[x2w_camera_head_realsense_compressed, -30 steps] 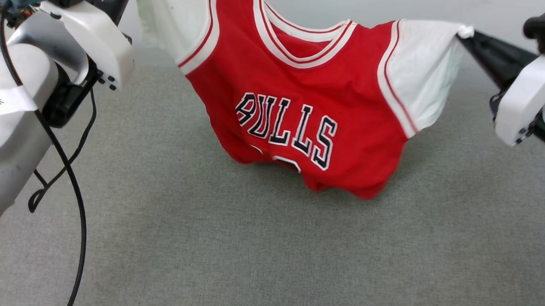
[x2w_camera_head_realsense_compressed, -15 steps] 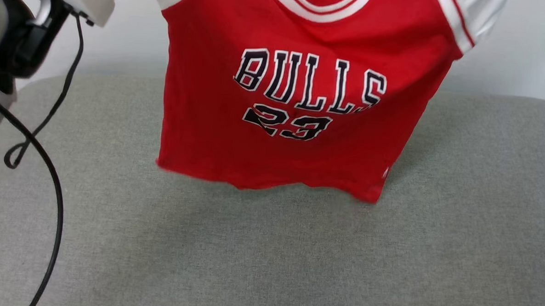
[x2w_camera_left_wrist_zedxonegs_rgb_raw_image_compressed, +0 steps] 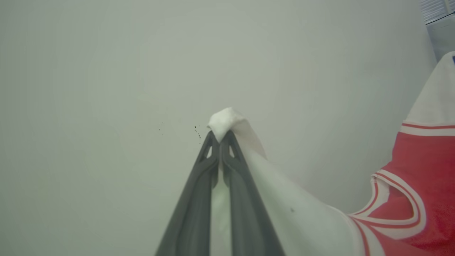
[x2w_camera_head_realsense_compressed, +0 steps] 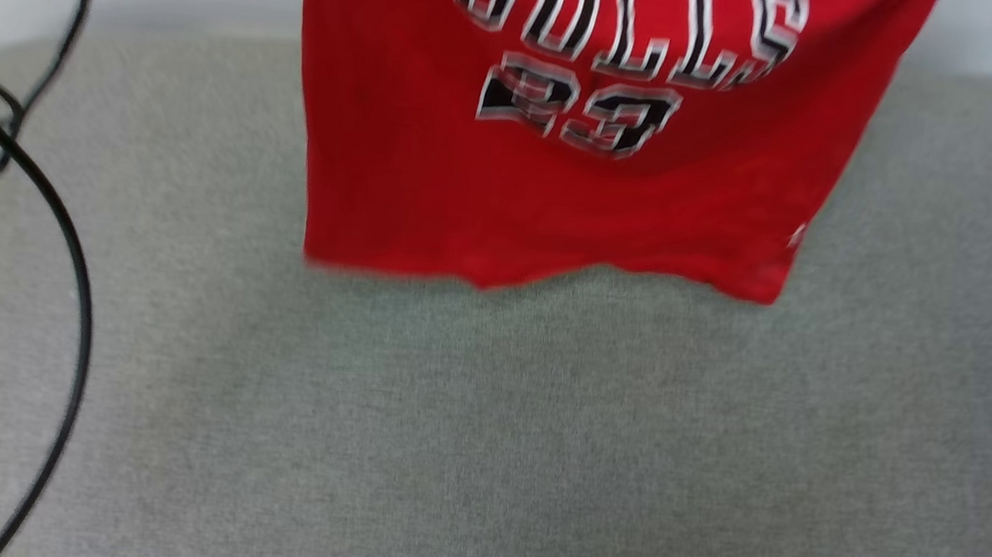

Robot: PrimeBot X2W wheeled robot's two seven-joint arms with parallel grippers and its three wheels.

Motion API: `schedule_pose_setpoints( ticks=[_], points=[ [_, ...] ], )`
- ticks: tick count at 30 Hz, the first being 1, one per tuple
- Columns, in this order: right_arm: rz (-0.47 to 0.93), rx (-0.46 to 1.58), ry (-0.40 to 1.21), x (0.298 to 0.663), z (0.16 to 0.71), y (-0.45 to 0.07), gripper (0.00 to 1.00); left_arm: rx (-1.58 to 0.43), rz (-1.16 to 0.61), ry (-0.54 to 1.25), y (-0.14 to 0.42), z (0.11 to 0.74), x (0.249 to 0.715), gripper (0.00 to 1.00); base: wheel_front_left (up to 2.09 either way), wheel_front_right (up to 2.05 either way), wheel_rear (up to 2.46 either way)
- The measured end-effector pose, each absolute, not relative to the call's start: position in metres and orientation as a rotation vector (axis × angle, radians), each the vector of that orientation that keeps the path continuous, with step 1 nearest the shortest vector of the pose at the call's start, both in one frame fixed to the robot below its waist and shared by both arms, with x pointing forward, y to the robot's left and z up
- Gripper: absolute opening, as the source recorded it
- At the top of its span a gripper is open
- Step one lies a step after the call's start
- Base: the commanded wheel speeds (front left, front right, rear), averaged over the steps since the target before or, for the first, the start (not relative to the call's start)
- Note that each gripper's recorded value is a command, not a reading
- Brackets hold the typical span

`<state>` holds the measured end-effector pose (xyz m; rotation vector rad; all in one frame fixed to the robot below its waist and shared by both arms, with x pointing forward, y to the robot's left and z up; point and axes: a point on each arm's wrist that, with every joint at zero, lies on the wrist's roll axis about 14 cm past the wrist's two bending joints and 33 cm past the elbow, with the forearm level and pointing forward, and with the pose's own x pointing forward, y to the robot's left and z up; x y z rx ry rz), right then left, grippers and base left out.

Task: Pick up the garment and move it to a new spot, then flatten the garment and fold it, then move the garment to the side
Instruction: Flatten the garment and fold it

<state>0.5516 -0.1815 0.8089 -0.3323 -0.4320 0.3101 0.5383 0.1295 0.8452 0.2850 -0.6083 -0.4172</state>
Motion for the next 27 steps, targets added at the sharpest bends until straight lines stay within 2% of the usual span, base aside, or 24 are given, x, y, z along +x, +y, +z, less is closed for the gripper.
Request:
schedule_pose_setpoints(
  ticks=[15,27],
  points=[
    [0.221,-0.405,-0.443,0.672,0.793,-0.183,0.00,0.217,-0.353,-0.593,0.132,0.801,0.669,0.00,0.00,0.00,0.00],
    [0.260,-0.385,-0.361,0.723,0.729,-0.172,0.00,0.158,-0.314,-0.511,0.147,0.737,0.721,0.00,0.00,0.00,0.00]
  ],
)
